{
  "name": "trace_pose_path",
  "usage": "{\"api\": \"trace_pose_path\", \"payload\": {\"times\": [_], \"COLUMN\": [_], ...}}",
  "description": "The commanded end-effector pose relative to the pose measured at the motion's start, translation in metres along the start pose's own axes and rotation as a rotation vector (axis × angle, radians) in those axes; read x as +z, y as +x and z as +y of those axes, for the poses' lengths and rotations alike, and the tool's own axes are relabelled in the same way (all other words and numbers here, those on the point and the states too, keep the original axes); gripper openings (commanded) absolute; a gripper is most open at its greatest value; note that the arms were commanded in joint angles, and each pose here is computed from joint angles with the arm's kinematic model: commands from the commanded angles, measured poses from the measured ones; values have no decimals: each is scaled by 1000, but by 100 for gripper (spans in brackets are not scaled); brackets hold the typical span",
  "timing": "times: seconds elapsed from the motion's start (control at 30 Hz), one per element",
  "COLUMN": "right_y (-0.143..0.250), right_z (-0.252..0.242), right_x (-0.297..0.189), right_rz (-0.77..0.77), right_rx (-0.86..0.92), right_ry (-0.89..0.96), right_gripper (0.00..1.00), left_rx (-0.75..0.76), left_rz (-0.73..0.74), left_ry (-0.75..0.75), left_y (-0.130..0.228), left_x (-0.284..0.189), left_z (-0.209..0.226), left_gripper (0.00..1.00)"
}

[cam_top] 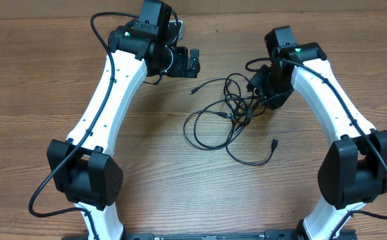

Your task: Untangle cables

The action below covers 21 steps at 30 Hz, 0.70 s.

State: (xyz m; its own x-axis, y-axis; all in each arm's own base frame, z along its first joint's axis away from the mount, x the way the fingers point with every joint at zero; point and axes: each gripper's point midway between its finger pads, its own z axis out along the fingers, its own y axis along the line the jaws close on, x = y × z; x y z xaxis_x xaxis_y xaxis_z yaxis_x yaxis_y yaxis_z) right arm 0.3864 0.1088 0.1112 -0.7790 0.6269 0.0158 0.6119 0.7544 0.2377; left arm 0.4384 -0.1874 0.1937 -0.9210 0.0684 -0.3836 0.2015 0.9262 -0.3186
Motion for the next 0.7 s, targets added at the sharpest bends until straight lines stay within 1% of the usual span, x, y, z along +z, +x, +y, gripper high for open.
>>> {"api": "trace_pose_path", "payload": {"times": [0.0,0.13,0.27,0.43,0.57,0.67], "right_y": [6,9,15,20,18,10], "right_z": [14,13,18,18,20,27], "right_x": [-11,-5,3,12,13,6], "right_rz": [14,5,13,20,14,-10], "right_rx": [-37,-45,-53,-18,-5,-13], "right_ry": [-55,-32,-49,-48,-57,-88], "right_gripper": [52,53,53,52,52,52], "left_rx": [26,20,17,16,16,17], "left_rz": [-11,-4,8,10,11,10], "left_ry": [-6,-7,-10,-10,-11,-11], "left_y": [-2,0,2,3,3,3], "left_x": [-3,-3,-3,-3,-3,-3], "left_z": [0,0,1,1,1,1], "left_gripper": [100,100,100,100,100,100]}}
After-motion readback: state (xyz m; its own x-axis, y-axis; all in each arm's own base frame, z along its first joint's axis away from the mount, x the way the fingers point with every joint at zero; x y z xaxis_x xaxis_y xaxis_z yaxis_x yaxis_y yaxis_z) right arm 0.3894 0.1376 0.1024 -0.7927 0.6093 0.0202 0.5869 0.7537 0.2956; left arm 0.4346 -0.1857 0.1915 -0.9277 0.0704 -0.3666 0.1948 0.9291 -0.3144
